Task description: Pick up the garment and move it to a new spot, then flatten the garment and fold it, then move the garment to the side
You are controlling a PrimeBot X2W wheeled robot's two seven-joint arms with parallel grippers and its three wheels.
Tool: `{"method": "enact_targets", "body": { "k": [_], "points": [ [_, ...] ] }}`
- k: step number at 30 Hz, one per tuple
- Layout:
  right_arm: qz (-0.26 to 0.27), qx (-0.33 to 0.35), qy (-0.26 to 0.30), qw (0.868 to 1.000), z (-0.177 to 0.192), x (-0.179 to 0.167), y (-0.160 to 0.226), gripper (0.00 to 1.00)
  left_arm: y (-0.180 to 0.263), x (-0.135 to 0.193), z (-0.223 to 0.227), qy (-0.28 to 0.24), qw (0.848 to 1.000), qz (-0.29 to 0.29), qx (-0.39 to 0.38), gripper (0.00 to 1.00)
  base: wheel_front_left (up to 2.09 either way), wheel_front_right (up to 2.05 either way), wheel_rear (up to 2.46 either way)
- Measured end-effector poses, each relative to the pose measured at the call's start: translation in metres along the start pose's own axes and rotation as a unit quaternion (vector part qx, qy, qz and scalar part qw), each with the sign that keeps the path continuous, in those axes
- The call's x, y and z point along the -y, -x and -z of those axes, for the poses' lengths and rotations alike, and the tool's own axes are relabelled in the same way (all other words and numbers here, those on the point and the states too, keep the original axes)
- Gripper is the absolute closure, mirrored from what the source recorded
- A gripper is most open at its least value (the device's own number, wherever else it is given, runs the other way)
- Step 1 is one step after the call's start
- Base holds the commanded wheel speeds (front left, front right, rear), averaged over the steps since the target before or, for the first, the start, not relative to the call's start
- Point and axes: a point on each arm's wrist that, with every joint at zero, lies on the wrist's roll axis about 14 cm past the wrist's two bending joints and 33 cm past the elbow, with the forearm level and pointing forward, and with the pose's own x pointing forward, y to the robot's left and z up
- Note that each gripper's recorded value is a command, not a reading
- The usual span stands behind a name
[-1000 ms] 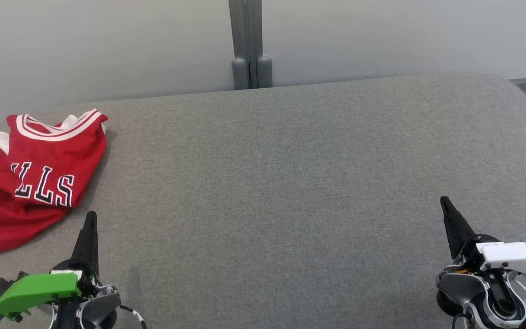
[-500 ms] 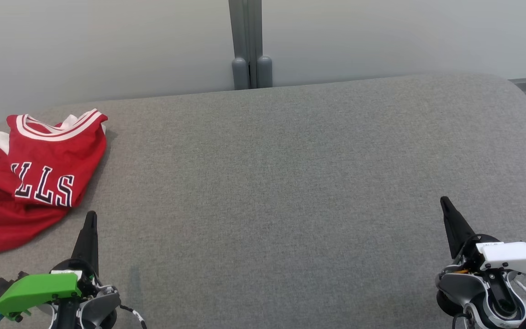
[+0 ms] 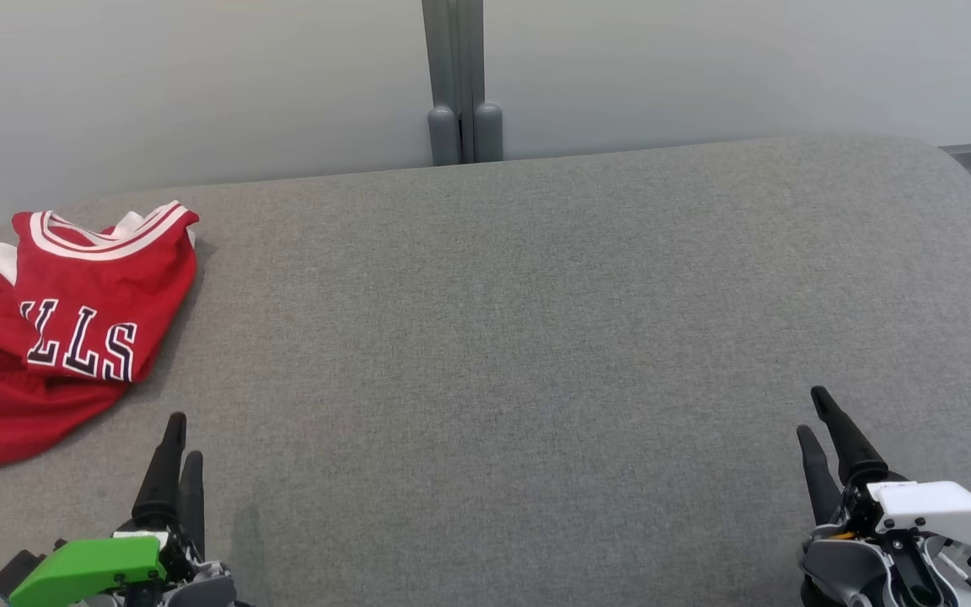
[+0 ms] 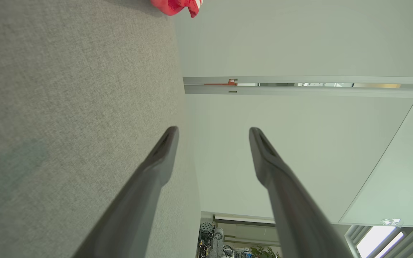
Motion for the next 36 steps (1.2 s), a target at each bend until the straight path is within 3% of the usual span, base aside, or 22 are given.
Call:
{"method": "enact_targets", "body": {
  "k": [9,17,26,36],
  "points": [
    [0.017,-0.001,0.016,1.0,0.007,0.011,0.004,0.0,0.004,-0.006,0.005,-0.012,1.0,-0.008,0.003,0.0,0.0,0.0,0.0],
    [0.013,-0.006,0.094,0.995,0.013,0.008,0.003,0.0,0.002,0.005,0.006,-0.087,0.996,0.006,0.007,0.0,0.0,0.0,0.0],
    [-0.006,-0.016,0.219,0.976,0.023,-0.003,0.001,0.0,0.001,0.022,0.007,-0.193,0.981,0.03,0.015,0.0,0.0,0.0,0.0],
    [-0.031,-0.025,0.32,0.947,0.035,-0.014,0.001,0.0,0.002,0.031,0.017,-0.292,0.955,0.044,0.013,0.0,0.0,0.0,0.0]
  ]
}}
